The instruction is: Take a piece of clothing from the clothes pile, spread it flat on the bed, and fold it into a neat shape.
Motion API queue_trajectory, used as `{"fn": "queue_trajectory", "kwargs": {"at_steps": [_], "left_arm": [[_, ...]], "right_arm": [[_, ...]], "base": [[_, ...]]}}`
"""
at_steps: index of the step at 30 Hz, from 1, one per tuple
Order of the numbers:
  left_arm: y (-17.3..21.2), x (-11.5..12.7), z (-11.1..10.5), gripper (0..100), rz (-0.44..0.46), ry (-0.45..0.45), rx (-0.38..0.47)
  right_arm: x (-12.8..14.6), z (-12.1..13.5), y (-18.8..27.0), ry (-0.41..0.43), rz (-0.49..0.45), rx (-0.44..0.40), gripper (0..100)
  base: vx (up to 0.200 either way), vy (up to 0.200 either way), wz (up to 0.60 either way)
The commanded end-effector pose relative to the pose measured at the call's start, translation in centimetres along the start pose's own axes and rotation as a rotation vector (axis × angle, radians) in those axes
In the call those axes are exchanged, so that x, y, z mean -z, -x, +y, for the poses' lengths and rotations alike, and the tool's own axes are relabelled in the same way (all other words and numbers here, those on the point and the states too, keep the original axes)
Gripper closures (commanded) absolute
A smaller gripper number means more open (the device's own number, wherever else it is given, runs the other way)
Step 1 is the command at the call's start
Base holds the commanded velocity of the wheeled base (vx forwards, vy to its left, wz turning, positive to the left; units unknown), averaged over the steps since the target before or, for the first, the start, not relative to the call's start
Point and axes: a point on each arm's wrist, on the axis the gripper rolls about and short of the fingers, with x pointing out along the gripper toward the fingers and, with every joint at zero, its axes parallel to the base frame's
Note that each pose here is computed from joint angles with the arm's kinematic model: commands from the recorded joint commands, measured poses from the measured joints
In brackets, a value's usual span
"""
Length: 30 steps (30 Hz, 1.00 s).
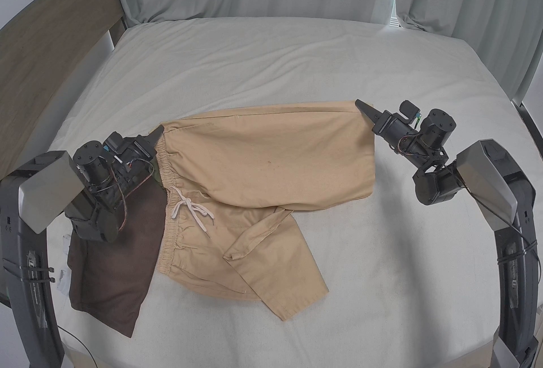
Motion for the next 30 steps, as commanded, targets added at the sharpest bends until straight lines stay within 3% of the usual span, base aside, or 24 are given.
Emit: {"fn": "queue_trajectory", "kwargs": {"at_steps": [1, 10, 30], "left_arm": [[-0.6, 0.3, 0.6, 100, -0.012, 0.024, 0.006], [-1.1, 1.0, 1.7, 100, -0.018, 0.036, -0.005], [-1.2, 1.0, 2.0, 100, -0.023, 0.036, -0.004]], "right_arm": [[1.8, -1.5, -0.5, -0.011, 0.016, 0.009, 100], [2.5, -2.4, -0.7, -0.005, 0.009, 0.008, 100], [2.1, -2.0, -1.4, 0.007, 0.000, -0.003, 100]], "base": [[0.000, 0.000, 0.00], [0.000, 0.000, 0.00], [0.000, 0.000, 0.00]]}}
